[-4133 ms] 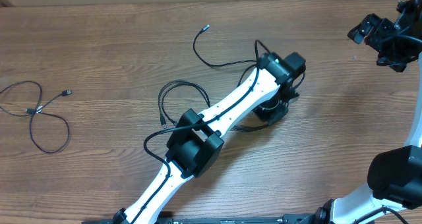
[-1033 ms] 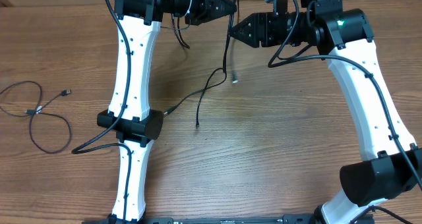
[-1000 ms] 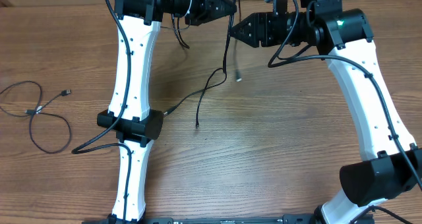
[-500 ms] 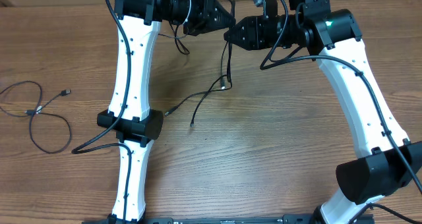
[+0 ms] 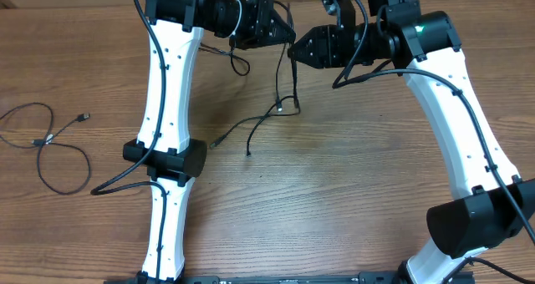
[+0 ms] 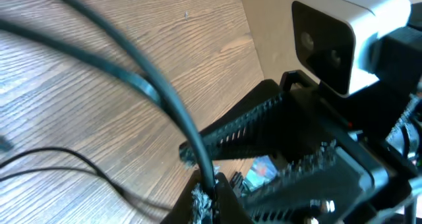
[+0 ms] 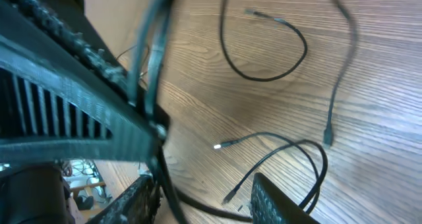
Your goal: Untangle cables
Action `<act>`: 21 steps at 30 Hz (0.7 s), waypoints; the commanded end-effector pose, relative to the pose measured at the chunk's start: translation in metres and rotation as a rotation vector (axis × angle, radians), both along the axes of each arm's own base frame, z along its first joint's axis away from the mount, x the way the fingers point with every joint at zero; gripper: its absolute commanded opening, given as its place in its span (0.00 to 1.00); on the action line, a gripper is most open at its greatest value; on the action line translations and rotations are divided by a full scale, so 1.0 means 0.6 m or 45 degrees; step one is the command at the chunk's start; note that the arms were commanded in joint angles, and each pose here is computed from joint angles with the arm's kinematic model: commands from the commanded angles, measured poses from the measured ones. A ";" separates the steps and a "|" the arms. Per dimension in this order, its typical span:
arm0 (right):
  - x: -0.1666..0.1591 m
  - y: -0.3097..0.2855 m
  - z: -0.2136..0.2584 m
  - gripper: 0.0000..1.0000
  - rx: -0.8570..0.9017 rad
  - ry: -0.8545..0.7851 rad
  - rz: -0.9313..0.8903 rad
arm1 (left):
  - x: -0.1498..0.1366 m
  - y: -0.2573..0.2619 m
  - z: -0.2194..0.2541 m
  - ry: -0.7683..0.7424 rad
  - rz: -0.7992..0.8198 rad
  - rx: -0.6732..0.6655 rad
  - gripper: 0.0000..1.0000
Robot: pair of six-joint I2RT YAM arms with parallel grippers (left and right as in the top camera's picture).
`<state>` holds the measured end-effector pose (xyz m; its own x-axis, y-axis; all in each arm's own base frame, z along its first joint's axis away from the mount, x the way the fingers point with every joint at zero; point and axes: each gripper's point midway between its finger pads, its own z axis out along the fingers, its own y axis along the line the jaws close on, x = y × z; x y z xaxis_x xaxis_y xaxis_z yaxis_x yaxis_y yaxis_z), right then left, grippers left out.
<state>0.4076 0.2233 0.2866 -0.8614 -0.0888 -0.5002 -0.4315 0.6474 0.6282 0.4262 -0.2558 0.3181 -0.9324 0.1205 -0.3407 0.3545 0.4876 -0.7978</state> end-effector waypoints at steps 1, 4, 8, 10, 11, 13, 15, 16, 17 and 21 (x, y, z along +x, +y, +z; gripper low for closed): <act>0.021 -0.028 -0.004 0.43 -0.063 -0.027 -0.074 | -0.009 0.012 0.034 -0.097 -0.004 -0.014 0.04; 0.022 -0.034 -0.010 0.43 -0.094 -0.021 -0.092 | -0.011 0.011 0.036 -0.094 -0.008 -0.023 0.04; 0.022 -0.034 -0.010 0.43 -0.095 -0.023 -0.093 | -0.012 0.009 0.036 -0.094 -0.014 -0.024 0.04; 0.022 -0.033 -0.010 0.43 -0.094 -0.022 -0.091 | -0.016 0.005 0.039 -0.091 -0.026 -0.037 0.04; 0.021 -0.032 -0.009 0.44 -0.092 -0.022 -0.089 | -0.018 0.003 0.040 -0.088 -0.034 -0.047 0.04; 0.018 -0.026 -0.009 0.44 -0.089 -0.020 -0.078 | -0.018 0.002 0.041 -0.087 -0.036 -0.050 0.04; 0.014 -0.020 -0.007 0.47 -0.076 -0.016 -0.060 | -0.018 0.003 0.040 -0.088 -0.034 -0.047 0.04; 0.012 -0.017 -0.006 0.49 -0.066 -0.015 -0.052 | -0.018 0.003 0.040 -0.089 -0.033 -0.045 0.04; 0.012 -0.017 -0.005 0.56 -0.062 -0.014 -0.048 | -0.016 0.004 0.038 -0.091 -0.027 -0.035 0.04; 0.009 -0.023 -0.001 0.69 -0.055 -0.038 -0.015 | 0.002 0.019 0.016 -0.111 0.052 0.085 0.04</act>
<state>0.4127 0.2078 0.2769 -0.8699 -0.0765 -0.4873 -0.3918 0.7073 0.5884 0.4290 -0.2519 0.3162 -0.9320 0.1139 -0.3442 0.3529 0.5024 -0.7893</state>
